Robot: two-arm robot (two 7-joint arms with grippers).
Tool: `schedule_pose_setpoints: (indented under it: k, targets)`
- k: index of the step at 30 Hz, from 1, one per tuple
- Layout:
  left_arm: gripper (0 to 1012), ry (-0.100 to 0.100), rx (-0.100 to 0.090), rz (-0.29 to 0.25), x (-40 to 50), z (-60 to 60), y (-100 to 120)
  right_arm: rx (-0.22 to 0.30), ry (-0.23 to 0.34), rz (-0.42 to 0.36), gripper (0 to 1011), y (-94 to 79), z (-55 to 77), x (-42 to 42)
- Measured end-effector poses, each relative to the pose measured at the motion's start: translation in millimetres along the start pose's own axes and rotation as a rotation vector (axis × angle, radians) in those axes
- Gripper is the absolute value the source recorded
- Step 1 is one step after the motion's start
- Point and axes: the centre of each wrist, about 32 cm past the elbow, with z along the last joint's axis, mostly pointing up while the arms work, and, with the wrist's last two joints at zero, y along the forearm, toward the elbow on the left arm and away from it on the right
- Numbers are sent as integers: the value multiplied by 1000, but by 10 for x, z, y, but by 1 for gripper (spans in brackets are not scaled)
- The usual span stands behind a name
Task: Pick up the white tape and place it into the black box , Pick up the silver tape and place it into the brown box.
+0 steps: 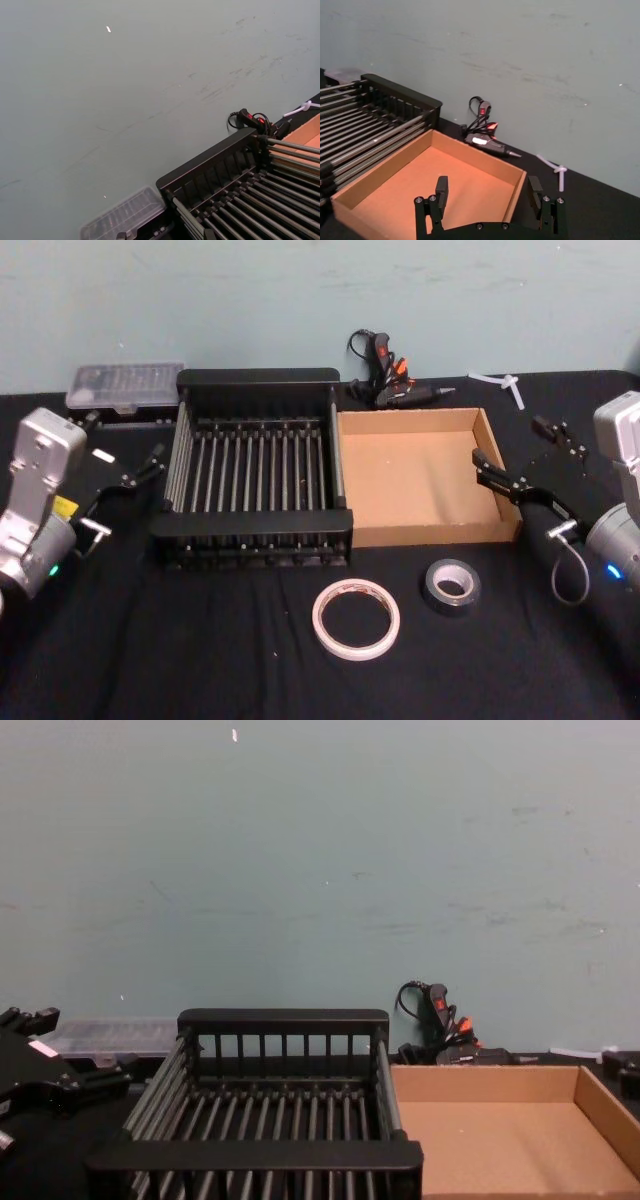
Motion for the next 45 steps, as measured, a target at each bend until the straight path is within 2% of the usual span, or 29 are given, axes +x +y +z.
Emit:
schedule_pose_setpoints:
  k: [13, 19, 37, 45]
  targets:
    - [1001, 0, 0, 0, 0, 0, 0, -43, 39, 69, 1002, -204, 100, -84]
    - [1001, 0, 0, 0, 0, 0, 0, -86, 48, 95, 1002, -292, 128, -122]
    - [1001, 0, 0, 0, 0, 0, 0, -189, 108, 178, 1002, -530, 96, -289]
    - [1001, 0, 0, 0, 0, 0, 0, -233, 119, 200, 1000, -606, 79, -330]
